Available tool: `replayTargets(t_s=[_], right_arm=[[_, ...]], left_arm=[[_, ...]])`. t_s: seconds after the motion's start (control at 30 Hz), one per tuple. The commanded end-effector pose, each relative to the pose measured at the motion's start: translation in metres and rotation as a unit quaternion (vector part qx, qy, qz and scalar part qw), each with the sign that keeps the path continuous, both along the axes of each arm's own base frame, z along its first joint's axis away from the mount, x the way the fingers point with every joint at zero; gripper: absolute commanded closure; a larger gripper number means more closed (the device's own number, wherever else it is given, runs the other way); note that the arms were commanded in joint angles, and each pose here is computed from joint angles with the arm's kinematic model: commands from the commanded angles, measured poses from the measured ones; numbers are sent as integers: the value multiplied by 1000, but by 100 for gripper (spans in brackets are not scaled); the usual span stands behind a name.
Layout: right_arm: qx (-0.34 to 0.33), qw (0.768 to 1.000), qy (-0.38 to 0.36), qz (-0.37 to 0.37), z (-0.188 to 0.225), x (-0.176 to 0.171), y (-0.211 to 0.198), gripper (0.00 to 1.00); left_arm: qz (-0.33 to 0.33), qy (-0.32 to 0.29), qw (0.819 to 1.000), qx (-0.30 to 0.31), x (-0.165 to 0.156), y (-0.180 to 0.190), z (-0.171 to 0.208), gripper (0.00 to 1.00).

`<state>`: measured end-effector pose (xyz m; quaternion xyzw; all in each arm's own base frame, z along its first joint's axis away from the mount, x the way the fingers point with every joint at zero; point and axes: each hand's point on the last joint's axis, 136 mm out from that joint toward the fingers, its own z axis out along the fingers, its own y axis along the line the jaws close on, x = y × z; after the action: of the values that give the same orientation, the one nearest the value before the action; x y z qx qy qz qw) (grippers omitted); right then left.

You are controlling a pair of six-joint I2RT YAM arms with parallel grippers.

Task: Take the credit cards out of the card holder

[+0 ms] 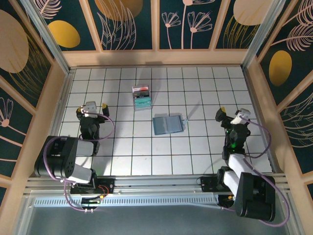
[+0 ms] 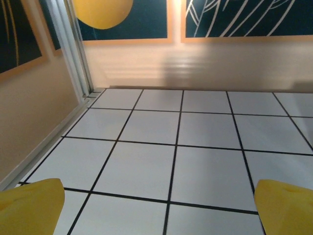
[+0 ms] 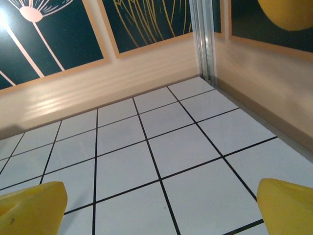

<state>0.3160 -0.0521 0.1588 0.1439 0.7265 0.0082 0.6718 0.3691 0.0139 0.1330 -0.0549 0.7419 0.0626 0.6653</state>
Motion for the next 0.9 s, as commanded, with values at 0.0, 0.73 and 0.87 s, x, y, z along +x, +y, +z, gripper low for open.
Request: replayTargets(t_s=[0.0,0.73,0.87], right_arm=[[-5,999,-39,20,15,4,5,1],[-40,980,-13,196,-28,51,65,1],[-41,980,-15,194,-27,51,65,1]], left_arm=[[6,-14,1000,-24,1,4,4,1],[23,-23,999,-33,2,12,5,1],[23,-23,999,-33,2,12,6,1]])
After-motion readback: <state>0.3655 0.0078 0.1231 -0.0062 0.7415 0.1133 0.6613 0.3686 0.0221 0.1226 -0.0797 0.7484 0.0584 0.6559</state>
